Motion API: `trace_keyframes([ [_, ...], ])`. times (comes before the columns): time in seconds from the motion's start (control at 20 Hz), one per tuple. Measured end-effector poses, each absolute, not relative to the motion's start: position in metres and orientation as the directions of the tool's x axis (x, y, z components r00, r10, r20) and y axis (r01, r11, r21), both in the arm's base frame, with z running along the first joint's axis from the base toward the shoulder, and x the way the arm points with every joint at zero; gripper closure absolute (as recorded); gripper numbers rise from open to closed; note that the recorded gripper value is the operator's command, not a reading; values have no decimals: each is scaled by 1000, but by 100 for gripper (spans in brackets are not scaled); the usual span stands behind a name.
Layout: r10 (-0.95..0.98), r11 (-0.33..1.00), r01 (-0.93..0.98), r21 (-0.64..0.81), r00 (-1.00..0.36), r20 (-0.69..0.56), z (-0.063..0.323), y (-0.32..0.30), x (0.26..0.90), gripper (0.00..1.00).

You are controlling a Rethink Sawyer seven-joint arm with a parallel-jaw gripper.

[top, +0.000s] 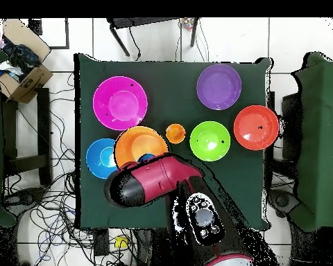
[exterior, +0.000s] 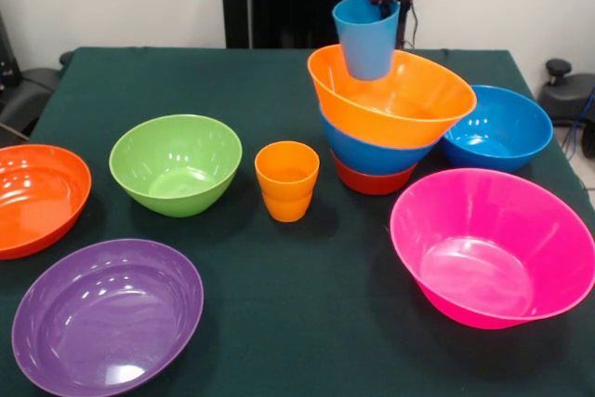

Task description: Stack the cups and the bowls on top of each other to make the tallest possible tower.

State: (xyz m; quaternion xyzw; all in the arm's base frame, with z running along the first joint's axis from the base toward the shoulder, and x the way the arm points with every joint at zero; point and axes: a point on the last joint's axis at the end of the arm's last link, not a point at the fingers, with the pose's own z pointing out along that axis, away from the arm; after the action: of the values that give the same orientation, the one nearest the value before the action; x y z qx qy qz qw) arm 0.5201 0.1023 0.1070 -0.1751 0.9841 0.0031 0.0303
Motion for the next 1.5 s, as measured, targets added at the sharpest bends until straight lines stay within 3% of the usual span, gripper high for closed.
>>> trace_keyframes([
  [1.5, -414, 910, -415, 0, -908, -66, 93, 108, 514, 100],
])
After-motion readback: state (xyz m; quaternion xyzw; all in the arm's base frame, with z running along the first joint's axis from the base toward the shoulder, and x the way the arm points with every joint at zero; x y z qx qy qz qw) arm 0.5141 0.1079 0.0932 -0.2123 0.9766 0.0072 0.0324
